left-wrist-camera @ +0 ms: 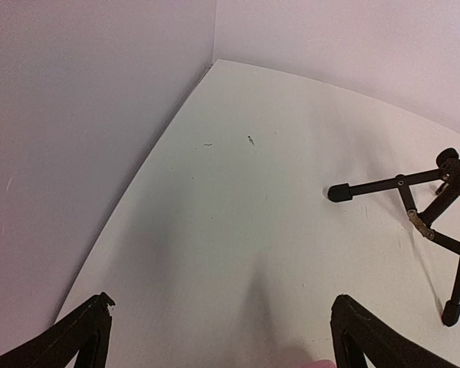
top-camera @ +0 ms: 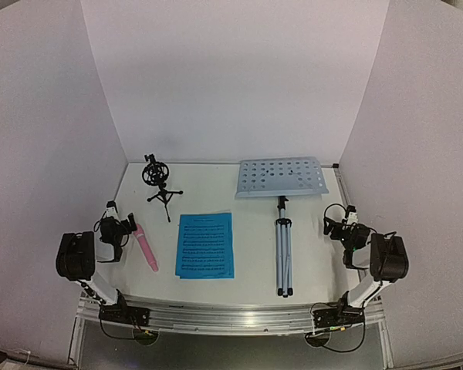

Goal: Set up the instrument practice props

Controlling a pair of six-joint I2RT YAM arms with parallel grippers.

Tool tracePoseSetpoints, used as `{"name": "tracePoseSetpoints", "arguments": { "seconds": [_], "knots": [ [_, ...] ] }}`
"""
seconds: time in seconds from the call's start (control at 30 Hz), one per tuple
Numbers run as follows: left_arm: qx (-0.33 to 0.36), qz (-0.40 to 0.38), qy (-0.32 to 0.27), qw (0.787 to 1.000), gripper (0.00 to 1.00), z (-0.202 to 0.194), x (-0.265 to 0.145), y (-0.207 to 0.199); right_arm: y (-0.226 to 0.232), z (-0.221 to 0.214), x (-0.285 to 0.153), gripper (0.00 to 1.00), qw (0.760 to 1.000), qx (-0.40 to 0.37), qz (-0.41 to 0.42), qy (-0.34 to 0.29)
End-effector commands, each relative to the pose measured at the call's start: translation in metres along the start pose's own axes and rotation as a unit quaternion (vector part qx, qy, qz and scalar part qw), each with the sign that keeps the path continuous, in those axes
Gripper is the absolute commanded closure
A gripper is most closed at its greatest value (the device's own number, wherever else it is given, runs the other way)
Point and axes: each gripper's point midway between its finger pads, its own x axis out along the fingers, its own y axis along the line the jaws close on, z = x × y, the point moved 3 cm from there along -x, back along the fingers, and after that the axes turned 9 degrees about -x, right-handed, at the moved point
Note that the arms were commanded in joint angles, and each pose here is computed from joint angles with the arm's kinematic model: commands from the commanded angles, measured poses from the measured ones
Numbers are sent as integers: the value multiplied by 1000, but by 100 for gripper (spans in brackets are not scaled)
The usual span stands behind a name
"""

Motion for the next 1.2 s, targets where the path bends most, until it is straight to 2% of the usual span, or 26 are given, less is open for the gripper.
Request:
{"name": "tracePoseSetpoints", "arguments": {
  "seconds": [0.0,0.2,0.37,0.43,0.53,0.6,0.7,0.77,0.83,0.93,1.0,1.07,1.17],
  "knots": [
    [-4,1,-29,1000,0,18,2,-2,3,11,7,2,1000,-15,1,-6],
    [-4,2,-31,1000,0,19,2,-2,4,12,7,2,1000,-20,-6,-5],
    [-16,30,-50,998,0,44,-15,2,14,32,2,2,999,-27,20,-2],
    [-10,13,-65,998,0,59,-29,-7,25,47,-2,2,998,-39,52,2],
    [-3,-19,-77,997,0,70,-55,-17,28,74,-9,2,998,-19,53,-7],
    [1,-46,-82,996,0,74,-71,-26,40,91,-12,6,996,-7,92,-11],
    [29,-117,-89,989,0,80,-95,-47,52,115,-13,9,990,49,131,7],
    [53,-189,-82,977,0,81,-114,-69,65,126,-14,9,988,58,141,31],
    [82,-256,-76,960,0,85,-135,-90,87,135,-13,9,989,28,137,55],
    [126,-374,-7,919,0,70,-163,-124,132,145,-13,5,987,-13,140,80],
    [145,-419,52,895,0,54,-176,-141,152,146,-7,3,985,-15,132,108],
    [164,-445,100,875,0,38,-184,-157,175,138,1,3,980,-33,123,152],
    [192,-507,146,827,0,24,-202,-179,196,113,17,4,964,-107,59,238]
  ]
}}
